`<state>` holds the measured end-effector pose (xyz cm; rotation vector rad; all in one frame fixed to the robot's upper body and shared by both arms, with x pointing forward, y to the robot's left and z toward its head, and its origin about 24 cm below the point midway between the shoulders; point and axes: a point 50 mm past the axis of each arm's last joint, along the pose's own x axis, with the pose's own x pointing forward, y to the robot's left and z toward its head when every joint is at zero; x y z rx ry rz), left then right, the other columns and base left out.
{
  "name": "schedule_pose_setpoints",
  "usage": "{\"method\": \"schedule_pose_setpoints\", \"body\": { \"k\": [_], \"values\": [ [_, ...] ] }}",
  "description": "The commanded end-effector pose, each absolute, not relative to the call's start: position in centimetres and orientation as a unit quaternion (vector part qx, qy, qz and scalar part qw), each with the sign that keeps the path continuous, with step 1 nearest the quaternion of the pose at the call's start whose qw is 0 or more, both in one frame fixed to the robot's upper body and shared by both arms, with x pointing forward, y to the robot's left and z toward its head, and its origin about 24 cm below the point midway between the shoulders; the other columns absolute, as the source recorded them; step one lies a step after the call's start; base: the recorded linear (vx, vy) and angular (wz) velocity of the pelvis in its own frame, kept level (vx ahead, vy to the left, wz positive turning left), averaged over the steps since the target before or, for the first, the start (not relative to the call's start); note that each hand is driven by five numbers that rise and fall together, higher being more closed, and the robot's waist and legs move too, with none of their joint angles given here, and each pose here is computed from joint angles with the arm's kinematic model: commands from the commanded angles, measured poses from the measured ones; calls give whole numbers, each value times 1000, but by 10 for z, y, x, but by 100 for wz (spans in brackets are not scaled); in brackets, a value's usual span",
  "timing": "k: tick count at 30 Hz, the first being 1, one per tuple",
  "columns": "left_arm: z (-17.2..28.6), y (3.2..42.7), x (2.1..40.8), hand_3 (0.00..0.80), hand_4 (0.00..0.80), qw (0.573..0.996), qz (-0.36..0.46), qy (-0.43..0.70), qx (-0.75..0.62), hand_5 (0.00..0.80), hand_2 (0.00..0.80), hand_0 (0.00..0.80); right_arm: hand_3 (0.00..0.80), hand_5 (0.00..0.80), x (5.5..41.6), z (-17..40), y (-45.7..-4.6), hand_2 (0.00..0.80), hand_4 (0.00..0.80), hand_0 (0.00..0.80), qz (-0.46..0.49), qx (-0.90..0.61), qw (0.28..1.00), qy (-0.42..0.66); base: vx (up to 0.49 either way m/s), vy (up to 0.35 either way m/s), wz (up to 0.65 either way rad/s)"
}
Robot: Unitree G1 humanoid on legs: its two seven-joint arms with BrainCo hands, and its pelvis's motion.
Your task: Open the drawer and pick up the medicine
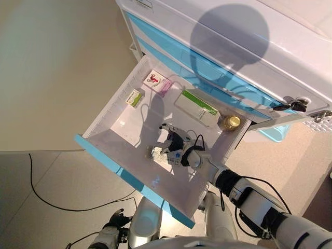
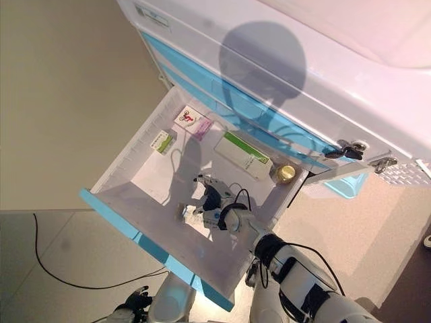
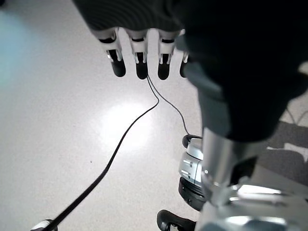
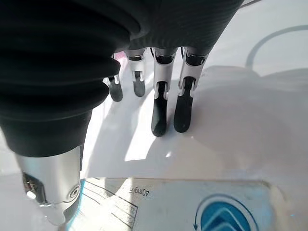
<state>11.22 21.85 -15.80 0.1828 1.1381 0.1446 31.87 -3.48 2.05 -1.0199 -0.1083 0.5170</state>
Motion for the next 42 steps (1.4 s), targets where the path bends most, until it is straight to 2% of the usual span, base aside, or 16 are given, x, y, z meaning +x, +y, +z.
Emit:
{"method": "schedule_pose_setpoints", "body": {
  "k": [1,3,11,16,17,22,23,30,42],
  "values": [
    [-161,211,110,0,0,829,72,550,69,0,0,0,0,0,294,-9,-16,0,0,0,325,-498,804,0,0,0,0],
    [-161,211,112,0,0,827,76,553,68,0,0,0,0,0,290,-6,-5,0,0,0,355,-509,784,-16,0,0,0],
    [-159,203,125,0,0,833,71,546,61,0,0,0,0,0,287,-4,-5,0,0,0,369,-575,726,-73,0,0,0],
    [-157,201,131,0,0,840,61,535,64,0,0,0,0,0,289,-7,-16,0,0,0,350,-658,656,-123,-12,-30,4],
    [-156,202,134,0,0,843,61,530,65,0,0,0,0,0,294,-3,-22,0,0,0,333,-691,624,-149,-15,-26,18],
    [-154,203,138,0,0,847,62,524,62,0,0,0,0,0,307,17,-33,0,0,0,295,-725,590,-197,-30,-26,22],
    [-154,206,136,0,0,847,65,524,62,0,0,0,0,0,317,30,-42,0,0,0,264,-738,581,-218,-27,-15,11],
    [-154,209,135,0,0,851,68,517,64,0,0,0,0,0,342,60,-81,0,0,0,163,-777,557,-244,-30,0,6],
    [-155,206,132,0,0,853,70,514,59,0,0,0,0,0,349,54,-83,0,0,0,145,-801,539,-217,-3,0,0]
  ]
}}
